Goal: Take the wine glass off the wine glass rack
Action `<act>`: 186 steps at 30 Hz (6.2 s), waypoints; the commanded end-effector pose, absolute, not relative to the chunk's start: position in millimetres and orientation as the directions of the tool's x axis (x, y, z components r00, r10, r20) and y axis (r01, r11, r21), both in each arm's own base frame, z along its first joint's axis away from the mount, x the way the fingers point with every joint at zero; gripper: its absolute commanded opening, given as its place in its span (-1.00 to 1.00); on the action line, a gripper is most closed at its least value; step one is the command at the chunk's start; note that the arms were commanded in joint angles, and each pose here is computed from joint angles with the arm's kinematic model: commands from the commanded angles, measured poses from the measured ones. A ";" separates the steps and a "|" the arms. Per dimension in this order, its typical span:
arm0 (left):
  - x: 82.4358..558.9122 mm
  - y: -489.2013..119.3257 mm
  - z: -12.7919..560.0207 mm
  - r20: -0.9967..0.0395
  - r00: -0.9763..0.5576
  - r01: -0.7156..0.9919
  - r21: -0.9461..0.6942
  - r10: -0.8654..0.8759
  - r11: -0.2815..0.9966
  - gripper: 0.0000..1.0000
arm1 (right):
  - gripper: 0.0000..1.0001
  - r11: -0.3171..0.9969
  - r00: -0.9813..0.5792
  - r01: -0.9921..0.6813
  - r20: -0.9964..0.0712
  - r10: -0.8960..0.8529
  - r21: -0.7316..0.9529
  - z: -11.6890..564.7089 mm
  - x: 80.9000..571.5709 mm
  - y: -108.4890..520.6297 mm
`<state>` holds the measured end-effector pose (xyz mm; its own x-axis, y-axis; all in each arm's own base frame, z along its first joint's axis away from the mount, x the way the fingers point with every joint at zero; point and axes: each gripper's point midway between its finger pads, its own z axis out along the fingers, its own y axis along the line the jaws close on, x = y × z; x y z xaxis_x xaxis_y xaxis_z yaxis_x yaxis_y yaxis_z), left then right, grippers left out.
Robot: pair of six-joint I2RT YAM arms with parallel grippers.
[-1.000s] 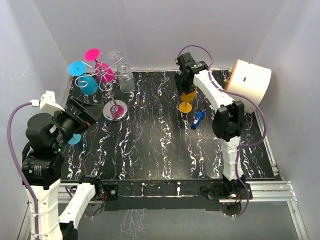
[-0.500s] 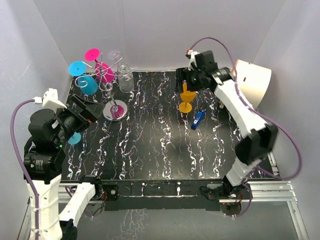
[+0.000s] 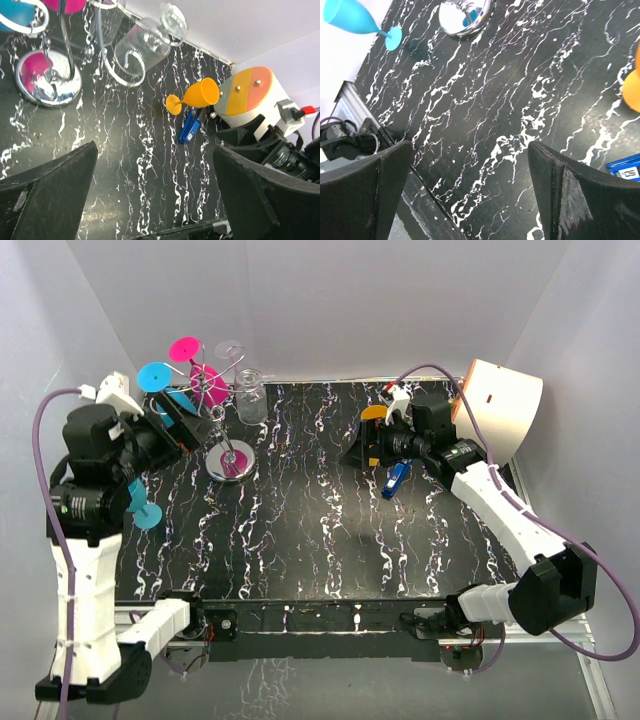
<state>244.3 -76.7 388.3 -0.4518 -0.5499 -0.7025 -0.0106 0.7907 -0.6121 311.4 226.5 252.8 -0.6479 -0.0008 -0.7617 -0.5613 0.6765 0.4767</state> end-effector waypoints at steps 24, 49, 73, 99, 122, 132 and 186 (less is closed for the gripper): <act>375.5 63.4 374.5 -0.840 -0.430 -0.375 -0.166 -0.330 0.912 0.97 | 0.97 0.539 -0.544 -0.690 -0.837 0.053 0.483 297.9 291.6 240.7; 401.1 77.4 401.4 -0.517 -0.260 -0.075 -0.831 -0.816 0.551 0.70 | 0.97 0.534 -0.535 -0.695 -0.843 0.065 0.482 298.9 285.8 239.1; 417.8 63.4 360.0 -0.306 -0.358 -0.026 -0.941 -0.882 0.337 -0.13 | 0.97 0.525 -0.517 -0.699 -0.850 0.099 0.486 315.1 287.1 240.0; 410.9 52.4 400.6 -0.239 -0.354 0.067 -0.971 -0.904 0.231 -1.00 | 0.97 0.554 -0.514 -0.676 -0.850 0.117 0.485 320.6 292.3 236.7; 445.1 71.9 408.7 -0.271 -0.298 0.014 -0.960 -0.915 0.280 -1.00 | 0.97 0.637 -0.444 -0.629 -0.878 0.176 0.446 345.5 302.5 221.4; 442.3 42.5 415.3 -0.291 -0.391 0.081 -0.956 -0.873 0.282 -1.00 | 0.97 0.625 -0.454 -0.630 -0.872 0.184 0.460 345.2 302.7 223.9; 189.8 -154.5 578.5 -0.908 -0.087 0.945 -0.204 -0.409 0.254 -1.00 | 0.97 0.590 -0.448 -0.652 -0.869 0.207 0.477 359.0 293.8 226.5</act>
